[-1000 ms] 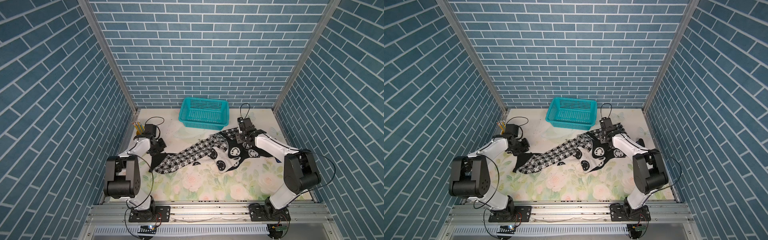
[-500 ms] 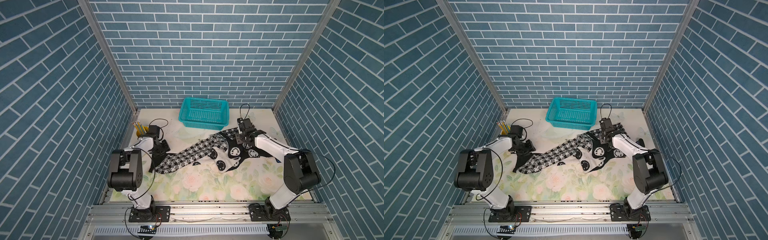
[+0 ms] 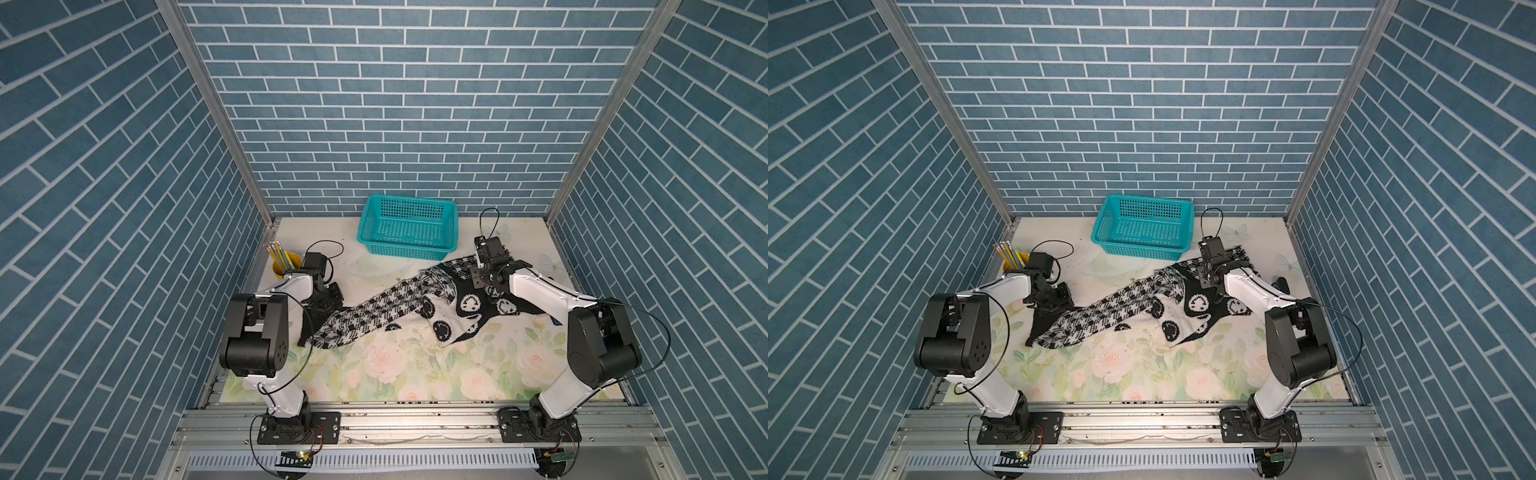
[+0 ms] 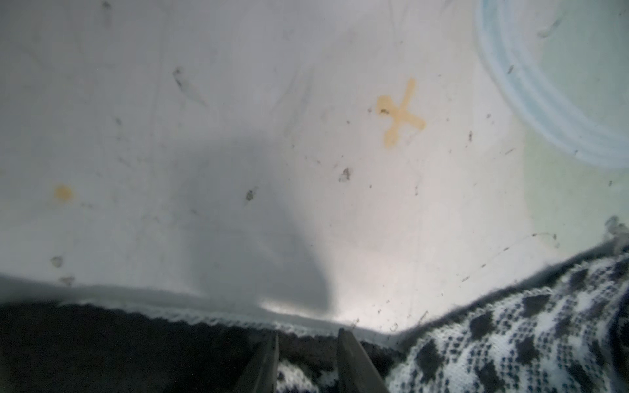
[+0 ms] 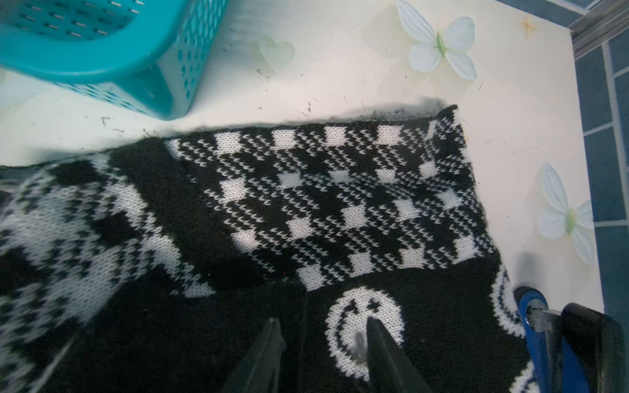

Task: Roll up the scarf and place it into the basket
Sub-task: Flatten out the scarf at the center of the board.

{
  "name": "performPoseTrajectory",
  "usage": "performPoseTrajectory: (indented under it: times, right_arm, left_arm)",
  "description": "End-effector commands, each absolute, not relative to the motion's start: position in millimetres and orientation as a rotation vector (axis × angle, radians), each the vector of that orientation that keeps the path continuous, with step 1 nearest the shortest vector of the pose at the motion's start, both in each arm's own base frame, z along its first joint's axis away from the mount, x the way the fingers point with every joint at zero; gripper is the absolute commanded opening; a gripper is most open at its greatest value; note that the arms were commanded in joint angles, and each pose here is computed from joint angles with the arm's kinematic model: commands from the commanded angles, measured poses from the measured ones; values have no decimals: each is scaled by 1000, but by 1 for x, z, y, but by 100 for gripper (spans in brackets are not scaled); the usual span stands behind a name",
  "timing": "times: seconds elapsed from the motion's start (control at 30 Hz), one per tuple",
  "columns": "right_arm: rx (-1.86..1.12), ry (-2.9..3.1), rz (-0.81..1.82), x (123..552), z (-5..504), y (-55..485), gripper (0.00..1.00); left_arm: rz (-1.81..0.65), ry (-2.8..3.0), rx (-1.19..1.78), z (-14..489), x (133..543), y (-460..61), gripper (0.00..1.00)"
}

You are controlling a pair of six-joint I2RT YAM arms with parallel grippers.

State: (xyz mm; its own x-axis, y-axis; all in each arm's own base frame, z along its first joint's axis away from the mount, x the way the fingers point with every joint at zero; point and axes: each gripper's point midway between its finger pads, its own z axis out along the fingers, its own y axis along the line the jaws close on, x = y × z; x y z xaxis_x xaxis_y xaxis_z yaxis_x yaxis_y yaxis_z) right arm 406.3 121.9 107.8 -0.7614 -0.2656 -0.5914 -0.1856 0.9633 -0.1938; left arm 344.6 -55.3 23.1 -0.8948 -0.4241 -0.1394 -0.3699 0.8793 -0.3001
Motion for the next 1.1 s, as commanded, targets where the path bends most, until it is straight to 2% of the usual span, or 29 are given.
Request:
performPoseTrajectory:
  times: [0.0, 0.03, 0.07, 0.2, 0.33, 0.4, 0.43, 0.5, 0.57, 0.73, 0.8, 0.97, 1.07]
  right_arm:
    - [-291, 2447, -136, 404, 111, 124, 45]
    - [-291, 2445, -136, 404, 112, 124, 45]
    - [-292, 2444, -137, 405, 113, 124, 45]
    - [-295, 2443, -137, 405, 113, 125, 45]
    - [-301, 2447, -131, 405, 111, 126, 45]
    - [-300, 2446, -131, 406, 111, 126, 45]
    - [-301, 2446, -129, 406, 111, 126, 45]
    - [-300, 2443, -126, 406, 112, 127, 45]
    - [-301, 2443, -124, 406, 113, 127, 45]
    - [-299, 2441, -130, 404, 115, 125, 45]
    - [-298, 2442, -134, 403, 115, 124, 45]
    - [-298, 2440, -136, 403, 115, 124, 45]
    - [-296, 2444, -136, 403, 114, 124, 45]
  left_arm:
    - [-291, 2894, -608, 19, 333, -47, 27]
    - [-249, 2892, -617, 21, 331, -42, 19]
    - [-202, 2888, -624, 23, 329, -36, 19]
    - [-44, 2879, -648, 30, 316, -17, 20]
    - [-44, 2863, -657, 37, 309, -15, 22]
    - [-116, 2813, -651, 48, 315, -21, 32]
    - [-144, 2784, -641, 55, 320, -23, 45]
    - [-157, 2758, -632, 61, 325, -23, 61]
    - [-161, 2780, -616, 58, 327, -25, 63]
    - [-228, 2828, -612, 41, 328, -35, 60]
    - [-227, 2838, -620, 36, 328, -35, 56]
    - [-191, 2848, -625, 30, 328, -31, 42]
    - [-182, 2861, -625, 26, 328, -31, 27]
